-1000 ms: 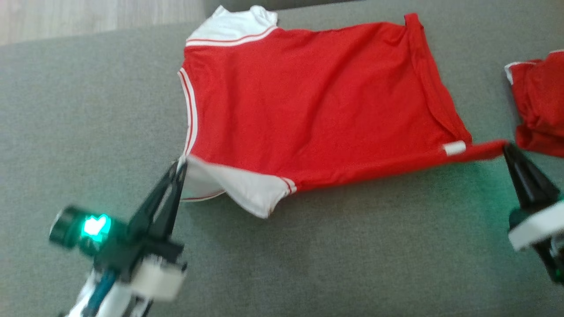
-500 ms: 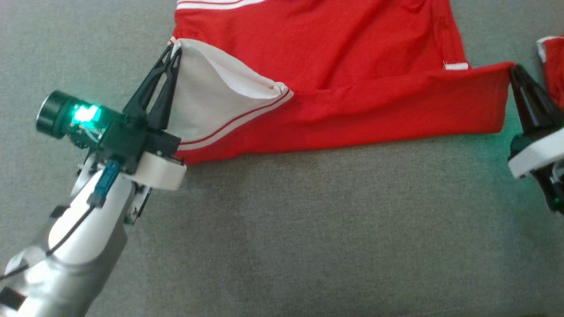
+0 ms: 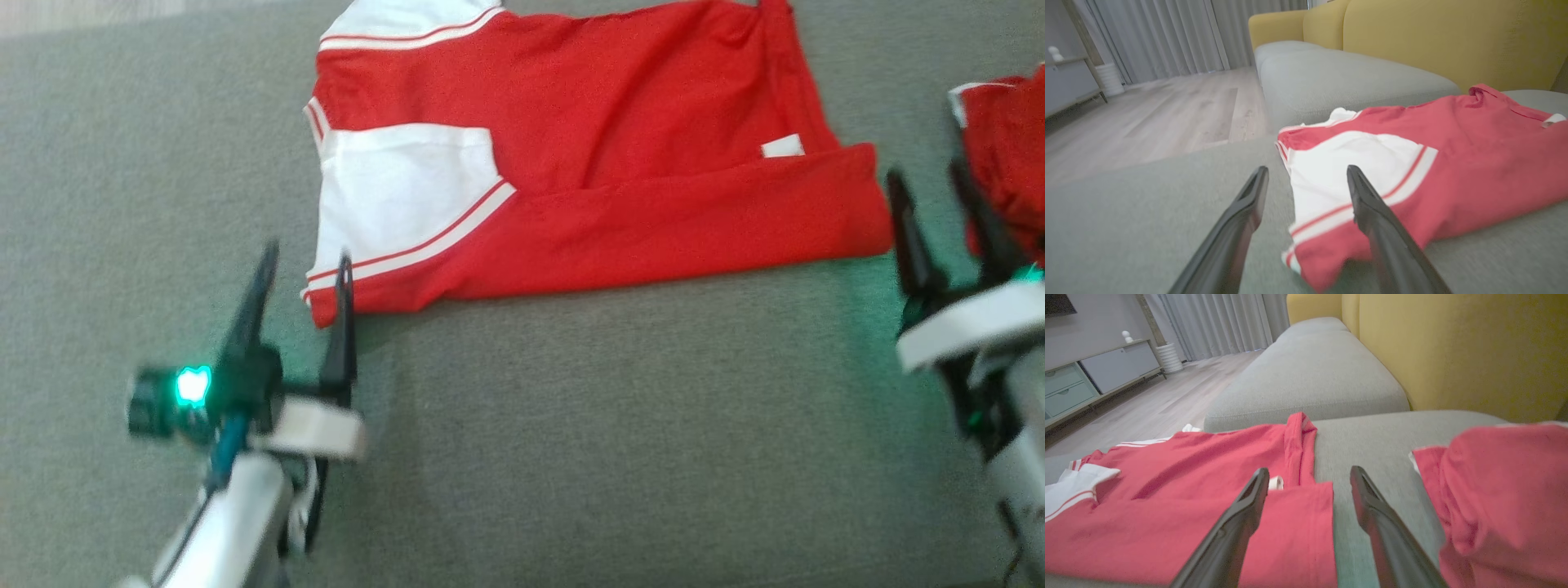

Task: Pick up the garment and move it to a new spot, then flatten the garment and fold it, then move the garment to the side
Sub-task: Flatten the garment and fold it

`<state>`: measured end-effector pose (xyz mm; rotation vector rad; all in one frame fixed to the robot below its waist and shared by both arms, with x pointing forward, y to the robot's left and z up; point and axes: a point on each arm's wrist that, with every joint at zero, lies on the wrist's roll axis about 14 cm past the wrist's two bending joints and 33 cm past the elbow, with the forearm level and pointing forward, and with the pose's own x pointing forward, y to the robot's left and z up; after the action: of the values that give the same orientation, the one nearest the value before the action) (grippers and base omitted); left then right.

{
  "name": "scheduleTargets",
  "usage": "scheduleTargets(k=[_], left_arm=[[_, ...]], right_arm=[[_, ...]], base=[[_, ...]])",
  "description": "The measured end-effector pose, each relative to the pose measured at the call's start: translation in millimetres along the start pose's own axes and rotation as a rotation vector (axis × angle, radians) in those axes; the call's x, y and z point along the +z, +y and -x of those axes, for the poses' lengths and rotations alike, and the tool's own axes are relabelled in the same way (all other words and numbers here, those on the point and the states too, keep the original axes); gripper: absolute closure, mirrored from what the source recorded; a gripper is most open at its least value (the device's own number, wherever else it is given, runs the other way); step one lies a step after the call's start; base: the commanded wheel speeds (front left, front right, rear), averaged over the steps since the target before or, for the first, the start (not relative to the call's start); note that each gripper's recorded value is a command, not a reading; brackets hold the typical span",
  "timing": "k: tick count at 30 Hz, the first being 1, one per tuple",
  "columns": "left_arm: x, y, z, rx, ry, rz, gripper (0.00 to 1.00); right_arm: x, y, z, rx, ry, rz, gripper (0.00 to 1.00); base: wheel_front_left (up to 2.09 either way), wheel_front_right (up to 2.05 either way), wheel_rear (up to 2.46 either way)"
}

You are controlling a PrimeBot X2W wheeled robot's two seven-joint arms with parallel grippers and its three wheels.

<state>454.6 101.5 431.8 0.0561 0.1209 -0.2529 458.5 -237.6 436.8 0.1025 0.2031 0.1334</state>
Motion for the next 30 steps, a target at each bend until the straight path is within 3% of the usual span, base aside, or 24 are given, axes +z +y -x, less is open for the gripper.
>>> scheduleTargets(k=[4, 12, 18, 19, 20, 21, 22, 23, 30], left_arm=[[-22.5, -7.4, 21.3, 0.029, 0.071, 0.072, 0.0], [-58.1, 4.5, 29.1, 0.106, 0.201, 0.122, 0.0], [-75.0, -4.3, 33.2, 0.073, 0.286, 0.17, 0.02], [-75.7, -7.5, 33.6, 0.062, 0.293, 0.182, 0.2], [-76.4, -10.4, 34.0, 0.052, 0.3, 0.191, 0.51], [-75.8, -12.3, 34.2, 0.043, 0.3, 0.192, 0.64], [-75.1, -14.2, 34.2, 0.034, 0.299, 0.193, 0.91], [-75.5, -16.1, 34.8, 0.026, 0.305, 0.194, 1.0], [-69.7, -12.9, 37.7, 0.015, 0.28, 0.165, 1.0]], right_arm=[[-20.4, 1.9, 25.5, -0.031, 0.034, -0.037, 0.0], [-15.6, -2.7, 37.1, -0.055, 0.015, -0.034, 0.0], [-13.9, -2.5, 38.1, -0.057, 0.009, -0.037, 0.0], [-13.4, -2.0, 38.0, -0.056, 0.007, -0.038, 0.0], [-13.3, -1.5, 38.0, -0.056, 0.007, -0.039, 0.0], [-14.1, -1.2, 38.1, -0.057, 0.008, -0.041, 0.0], [-16.2, -1.0, 38.6, -0.059, 0.014, -0.044, 0.0], [-18.9, -0.3, 38.9, -0.061, 0.021, -0.048, 0.0], [-57.8, -4.7, 46.1, -0.106, 0.138, -0.086, 0.0]], base=[[0.0, 0.0, 0.0], [0.0, 0.0, 0.0], [0.0, 0.0, 0.0], [0.0, 0.0, 0.0], [0.0, 0.0, 0.0], [0.0, 0.0, 0.0], [0.0, 0.0, 0.0], [0.0, 0.0, 0.0], [0.0, 0.0, 0.0]])
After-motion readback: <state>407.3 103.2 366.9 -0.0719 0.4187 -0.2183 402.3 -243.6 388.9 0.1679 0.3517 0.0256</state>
